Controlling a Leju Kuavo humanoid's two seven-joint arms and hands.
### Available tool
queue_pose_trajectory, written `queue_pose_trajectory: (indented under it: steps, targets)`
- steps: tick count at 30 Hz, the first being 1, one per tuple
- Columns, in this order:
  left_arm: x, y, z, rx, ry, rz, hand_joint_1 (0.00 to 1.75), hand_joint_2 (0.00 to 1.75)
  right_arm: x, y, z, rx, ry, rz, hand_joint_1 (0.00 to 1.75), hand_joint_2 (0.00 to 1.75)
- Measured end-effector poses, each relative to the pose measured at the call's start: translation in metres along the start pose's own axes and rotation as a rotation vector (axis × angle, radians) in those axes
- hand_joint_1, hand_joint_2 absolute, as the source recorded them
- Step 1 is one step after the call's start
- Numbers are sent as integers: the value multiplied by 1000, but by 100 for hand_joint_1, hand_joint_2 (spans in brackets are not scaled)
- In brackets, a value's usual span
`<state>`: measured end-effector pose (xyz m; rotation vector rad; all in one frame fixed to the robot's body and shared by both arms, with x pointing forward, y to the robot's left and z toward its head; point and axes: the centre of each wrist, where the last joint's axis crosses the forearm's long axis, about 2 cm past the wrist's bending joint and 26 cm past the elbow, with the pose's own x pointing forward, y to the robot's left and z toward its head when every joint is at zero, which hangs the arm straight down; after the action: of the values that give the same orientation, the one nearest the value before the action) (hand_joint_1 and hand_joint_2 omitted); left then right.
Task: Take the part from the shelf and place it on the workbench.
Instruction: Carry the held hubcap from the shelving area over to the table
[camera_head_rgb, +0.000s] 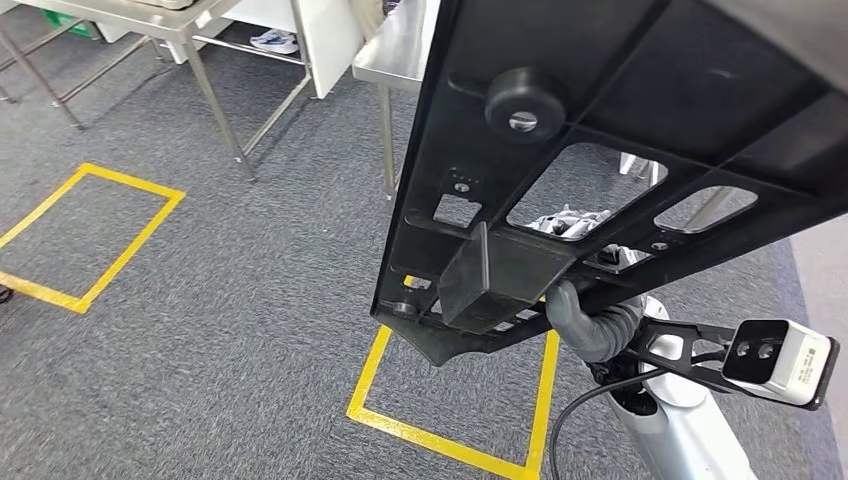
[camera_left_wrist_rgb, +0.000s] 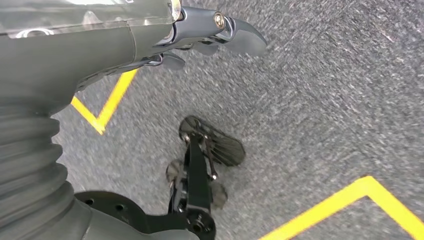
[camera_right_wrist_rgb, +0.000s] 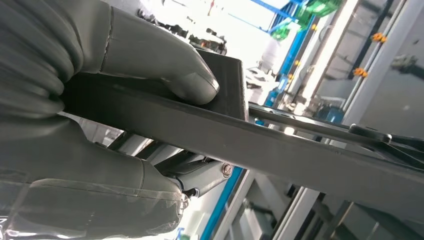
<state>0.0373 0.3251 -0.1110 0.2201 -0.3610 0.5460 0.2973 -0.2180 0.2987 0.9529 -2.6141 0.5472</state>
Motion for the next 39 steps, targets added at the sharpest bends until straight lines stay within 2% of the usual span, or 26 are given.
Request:
queue_pose_trajectory:
  steps: [20, 39]
  targets:
    - [-2, -1, 1, 10, 17, -5, 0, 175, -1, -5, 2, 12, 15, -13, 175, 175]
    - [1, -2, 0, -29, -6, -37, 0, 175, -4, 2, 0, 17, 2, 40, 175, 175]
